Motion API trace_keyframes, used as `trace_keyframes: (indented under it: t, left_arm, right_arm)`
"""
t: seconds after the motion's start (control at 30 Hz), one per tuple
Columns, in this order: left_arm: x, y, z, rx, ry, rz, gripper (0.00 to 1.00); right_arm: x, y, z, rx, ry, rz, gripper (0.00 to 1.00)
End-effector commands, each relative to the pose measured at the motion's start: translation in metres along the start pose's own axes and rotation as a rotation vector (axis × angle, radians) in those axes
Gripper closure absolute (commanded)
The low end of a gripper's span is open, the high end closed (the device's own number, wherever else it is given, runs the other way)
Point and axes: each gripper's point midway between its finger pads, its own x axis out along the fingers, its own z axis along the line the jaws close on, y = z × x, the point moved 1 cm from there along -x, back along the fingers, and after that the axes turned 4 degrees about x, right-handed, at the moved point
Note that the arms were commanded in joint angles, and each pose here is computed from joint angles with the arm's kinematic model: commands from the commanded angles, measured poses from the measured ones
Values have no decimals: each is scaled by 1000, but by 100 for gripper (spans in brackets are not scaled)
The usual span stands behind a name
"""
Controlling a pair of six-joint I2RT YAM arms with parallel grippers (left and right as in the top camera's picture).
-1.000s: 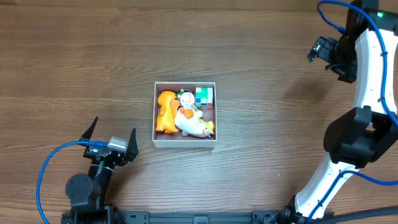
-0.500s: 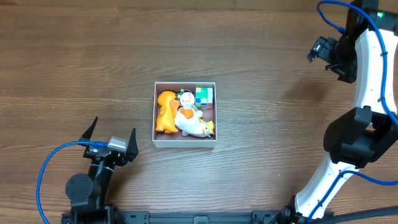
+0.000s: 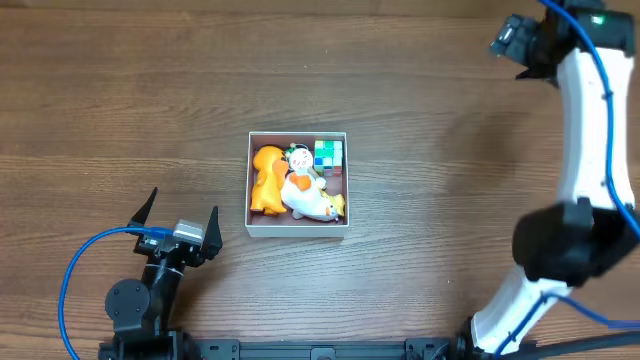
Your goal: Pack container
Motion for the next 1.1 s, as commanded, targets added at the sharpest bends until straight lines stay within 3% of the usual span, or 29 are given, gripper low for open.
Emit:
trace_keyframes:
  t: [0.0, 0.2, 0.33, 0.4, 0.5, 0.63, 0.73, 1.07]
  left_arm:
    - [-1, 1, 3, 2, -15, 3, 0]
    - [-1, 1, 3, 2, -15, 3, 0]
    - [-1, 1, 3, 2, -15, 3, 0]
    - [-1, 1, 3, 2, -15, 3, 0]
    - [-1, 1, 3, 2, -15, 3, 0]
    - [-1, 1, 3, 2, -15, 3, 0]
    - [-1, 1, 3, 2, -15, 3, 0]
    - [-1, 1, 3, 2, -15, 3, 0]
  right_arm:
    - [-89, -36, -17, -17, -37, -262, 0]
    - [-171, -19, -30, -14, -220, -653, 0]
    - [-213, 40, -54, -8, -317, -810, 0]
    - [-232, 95, -60, -147, -402, -878, 0]
    - [-239, 149, -76, -165, -475, -965, 0]
    - [-243, 183, -80, -176, -571, -1119, 0]
    - [-238, 200, -78, -187, -625, -1153, 0]
    - [-160, 232, -52, -249, -685, -977, 0]
